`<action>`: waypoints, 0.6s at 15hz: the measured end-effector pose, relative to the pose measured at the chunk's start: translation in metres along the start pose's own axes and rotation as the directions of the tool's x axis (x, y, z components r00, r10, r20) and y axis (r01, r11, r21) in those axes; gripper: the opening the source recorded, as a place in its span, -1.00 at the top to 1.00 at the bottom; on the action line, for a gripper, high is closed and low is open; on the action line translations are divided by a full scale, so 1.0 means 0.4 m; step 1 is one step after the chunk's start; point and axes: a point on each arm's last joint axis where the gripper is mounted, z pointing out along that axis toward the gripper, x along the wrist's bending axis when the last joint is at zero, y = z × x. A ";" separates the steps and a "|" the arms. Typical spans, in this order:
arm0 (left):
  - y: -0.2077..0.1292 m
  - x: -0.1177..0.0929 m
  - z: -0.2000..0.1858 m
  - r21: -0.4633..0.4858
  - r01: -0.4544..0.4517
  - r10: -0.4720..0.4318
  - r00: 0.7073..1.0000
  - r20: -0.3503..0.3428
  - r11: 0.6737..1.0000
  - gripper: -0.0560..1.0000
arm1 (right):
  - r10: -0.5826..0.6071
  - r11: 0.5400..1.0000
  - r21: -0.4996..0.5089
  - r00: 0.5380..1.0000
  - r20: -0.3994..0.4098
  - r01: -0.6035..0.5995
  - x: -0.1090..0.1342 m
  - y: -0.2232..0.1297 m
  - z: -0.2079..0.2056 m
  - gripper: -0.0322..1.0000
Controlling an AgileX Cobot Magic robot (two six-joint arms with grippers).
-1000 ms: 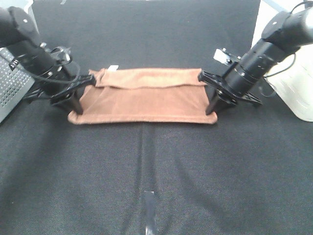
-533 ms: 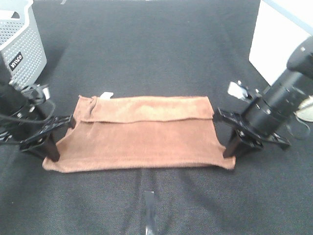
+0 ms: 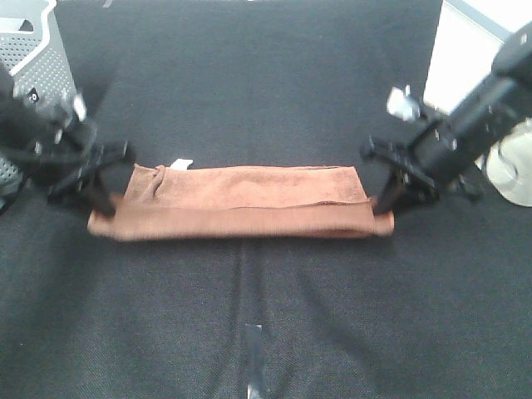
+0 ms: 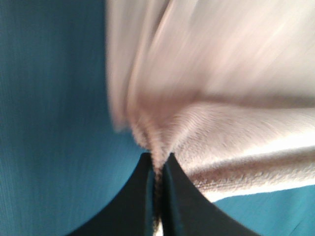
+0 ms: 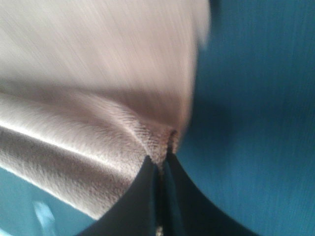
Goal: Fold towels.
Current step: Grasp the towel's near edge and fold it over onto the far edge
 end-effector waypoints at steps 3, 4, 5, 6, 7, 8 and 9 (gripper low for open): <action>0.097 -0.036 -0.025 -0.117 -0.036 0.038 0.999 0.020 0.992 0.87 | -0.063 0.992 -0.106 0.998 0.006 0.063 0.031 0.094 -0.037 0.89; 0.125 -0.041 -0.015 -0.133 -0.040 0.043 0.999 0.023 0.990 0.87 | -0.067 0.990 -0.124 0.998 0.009 0.068 0.032 0.124 -0.033 0.89; 0.155 -0.039 0.013 -0.140 -0.038 0.042 0.999 0.020 0.989 0.87 | -0.076 0.988 -0.134 0.997 0.014 0.077 0.029 0.157 -0.016 0.89; 0.170 -0.036 0.034 -0.146 -0.036 0.039 0.999 0.017 0.989 0.87 | -0.073 0.989 -0.127 0.997 0.015 0.074 0.021 0.171 0.005 0.89; 0.182 -0.033 0.054 -0.143 -0.035 0.037 0.999 0.015 0.989 0.87 | -0.068 0.990 -0.121 0.998 0.017 0.069 0.013 0.181 0.026 0.89; 0.186 -0.027 0.076 -0.134 -0.027 0.029 1.000 0.012 0.991 0.84 | -0.063 0.992 -0.112 0.998 0.019 0.064 0.005 0.183 0.043 0.89; 0.188 -0.021 0.092 -0.134 -0.016 0.017 1.000 0.008 0.991 0.78 | -0.056 0.993 -0.100 0.998 0.020 0.057 -0.002 0.182 0.057 0.89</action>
